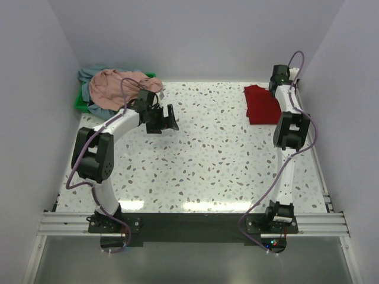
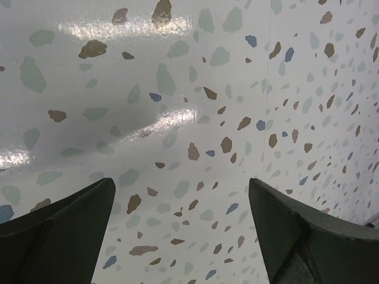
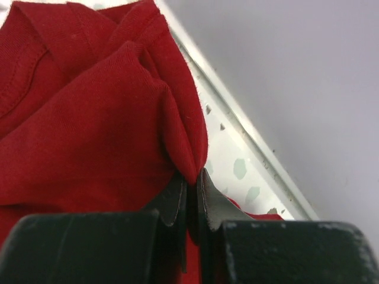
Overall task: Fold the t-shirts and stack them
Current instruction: Neatly place the folded tshirt to the corner
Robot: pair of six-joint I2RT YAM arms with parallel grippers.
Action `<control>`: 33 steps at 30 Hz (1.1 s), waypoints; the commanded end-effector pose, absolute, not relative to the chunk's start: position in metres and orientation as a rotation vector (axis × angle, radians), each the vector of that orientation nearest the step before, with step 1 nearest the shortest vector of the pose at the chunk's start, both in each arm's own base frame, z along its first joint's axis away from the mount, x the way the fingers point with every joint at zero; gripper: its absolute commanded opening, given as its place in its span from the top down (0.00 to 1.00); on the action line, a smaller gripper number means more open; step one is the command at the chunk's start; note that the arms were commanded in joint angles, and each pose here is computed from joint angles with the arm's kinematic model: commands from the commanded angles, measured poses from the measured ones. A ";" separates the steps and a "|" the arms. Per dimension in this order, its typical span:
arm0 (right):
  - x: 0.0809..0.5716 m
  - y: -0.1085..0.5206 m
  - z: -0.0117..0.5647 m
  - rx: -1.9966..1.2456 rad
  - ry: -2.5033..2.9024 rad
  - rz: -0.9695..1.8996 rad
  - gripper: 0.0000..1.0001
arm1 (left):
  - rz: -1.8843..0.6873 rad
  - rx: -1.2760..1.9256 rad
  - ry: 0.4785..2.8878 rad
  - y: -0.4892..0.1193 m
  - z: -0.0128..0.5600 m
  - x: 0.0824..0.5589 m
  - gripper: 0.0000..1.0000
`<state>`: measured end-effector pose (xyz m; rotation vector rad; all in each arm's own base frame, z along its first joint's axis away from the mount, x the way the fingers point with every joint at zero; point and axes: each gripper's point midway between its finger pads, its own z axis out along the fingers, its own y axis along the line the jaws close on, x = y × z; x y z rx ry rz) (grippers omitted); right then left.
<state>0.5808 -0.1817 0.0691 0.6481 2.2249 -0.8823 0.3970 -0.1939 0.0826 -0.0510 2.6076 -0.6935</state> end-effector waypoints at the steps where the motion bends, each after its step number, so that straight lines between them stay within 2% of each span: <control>1: 0.596 -0.202 0.101 0.727 2.055 -0.937 1.00 | -0.679 -0.053 2.589 -0.191 0.093 0.407 0.00; 8: 0.599 -0.217 0.103 0.755 2.016 -0.954 1.00 | -0.668 -0.073 2.605 -0.188 0.091 0.401 0.00; 9: 0.599 -0.218 0.102 0.751 2.017 -0.956 0.95 | -0.662 -0.075 2.605 -0.188 0.091 0.401 0.00; 10: 0.598 -0.218 0.104 0.746 2.019 -0.959 0.75 | -0.662 -0.079 2.601 -0.187 0.092 0.400 0.00; 12: 0.600 -0.217 0.110 0.733 2.008 -0.955 0.47 | -0.655 -0.080 2.592 -0.186 0.094 0.401 0.00; 13: 0.598 -0.218 0.114 0.739 1.999 -0.951 0.27 | -0.640 -0.088 2.587 -0.184 0.095 0.401 0.00; 15: 0.595 -0.217 0.119 0.747 1.989 -0.953 0.12 | -0.632 -0.094 2.575 -0.183 0.098 0.402 0.00; 16: 0.591 -0.217 0.117 0.752 1.994 -0.959 0.02 | -0.633 -0.093 2.557 -0.183 0.103 0.404 0.00; 22: 0.576 -0.204 0.132 0.768 1.939 -0.945 0.01 | -0.622 -0.080 2.491 -0.181 0.120 0.409 0.00; 23: 0.578 -0.201 0.159 0.775 1.864 -0.916 0.01 | -0.617 -0.079 2.485 -0.180 0.121 0.409 0.00; 24: 0.570 -0.196 0.145 0.760 1.891 -0.927 0.01 | -0.616 -0.072 2.474 -0.180 0.124 0.410 0.00; 30: 0.551 -0.155 0.161 0.750 1.861 -0.798 0.01 | -0.583 -0.031 2.401 -0.174 0.143 0.408 0.00; 32: 0.548 -0.132 0.182 0.713 1.837 -0.742 0.01 | -0.565 -0.030 2.358 -0.169 0.153 0.406 0.00; 33: 0.539 -0.129 0.172 0.695 1.867 -0.743 0.01 | -0.558 -0.031 2.343 -0.167 0.156 0.405 0.00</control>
